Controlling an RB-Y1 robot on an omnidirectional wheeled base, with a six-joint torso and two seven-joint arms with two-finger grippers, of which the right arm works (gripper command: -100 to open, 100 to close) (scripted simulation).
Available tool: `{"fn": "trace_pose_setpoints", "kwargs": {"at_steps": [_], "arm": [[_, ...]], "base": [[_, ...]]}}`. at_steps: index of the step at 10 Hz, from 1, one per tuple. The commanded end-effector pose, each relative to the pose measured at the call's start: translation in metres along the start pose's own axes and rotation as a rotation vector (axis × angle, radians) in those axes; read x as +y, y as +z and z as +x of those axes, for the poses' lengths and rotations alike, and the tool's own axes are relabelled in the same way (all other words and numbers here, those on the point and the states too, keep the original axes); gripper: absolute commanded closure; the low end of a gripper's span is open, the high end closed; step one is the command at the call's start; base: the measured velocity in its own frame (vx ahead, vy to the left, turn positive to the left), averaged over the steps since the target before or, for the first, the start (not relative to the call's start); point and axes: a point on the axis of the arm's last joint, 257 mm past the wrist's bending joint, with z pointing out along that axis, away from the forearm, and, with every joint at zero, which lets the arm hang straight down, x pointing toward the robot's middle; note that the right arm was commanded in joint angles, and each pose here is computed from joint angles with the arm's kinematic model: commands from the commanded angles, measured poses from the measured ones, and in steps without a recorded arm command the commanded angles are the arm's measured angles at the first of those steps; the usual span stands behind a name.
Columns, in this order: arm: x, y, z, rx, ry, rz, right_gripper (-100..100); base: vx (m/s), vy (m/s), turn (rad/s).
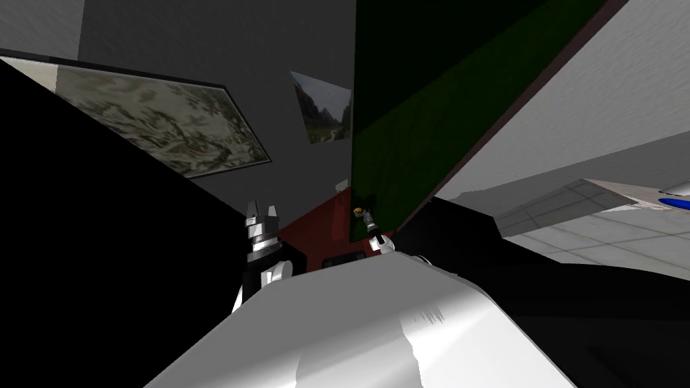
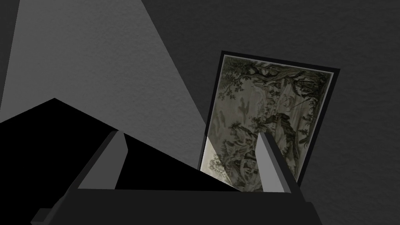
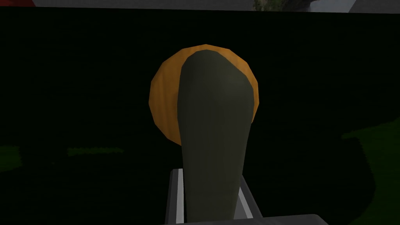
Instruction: Push the door open
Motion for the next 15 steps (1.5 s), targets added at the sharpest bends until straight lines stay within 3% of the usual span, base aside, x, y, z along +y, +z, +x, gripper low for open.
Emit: {"fn": "trace_pose_setpoints", "kwargs": {"at_steps": [1,3,4,8,15], "arm": [[0.009,0.0038,-0.016,-0.025,-0.019,-0.019,100],[0.009,0.0038,-0.016,-0.025,-0.019,-0.019,100],[0.011,0.0037,-0.028,-0.05,-0.032,-0.022,100],[0.013,0.003,-0.046,-0.098,-0.049,-0.027,100],[0.014,0.0023,-0.053,-0.123,-0.054,-0.028,100]], "base": [[0.238,0.037,-0.064],[0.114,0.006,-0.004],[0.157,0.03,-0.116],[0.224,0.025,-0.101],[0.078,0.021,-0.033]]}}
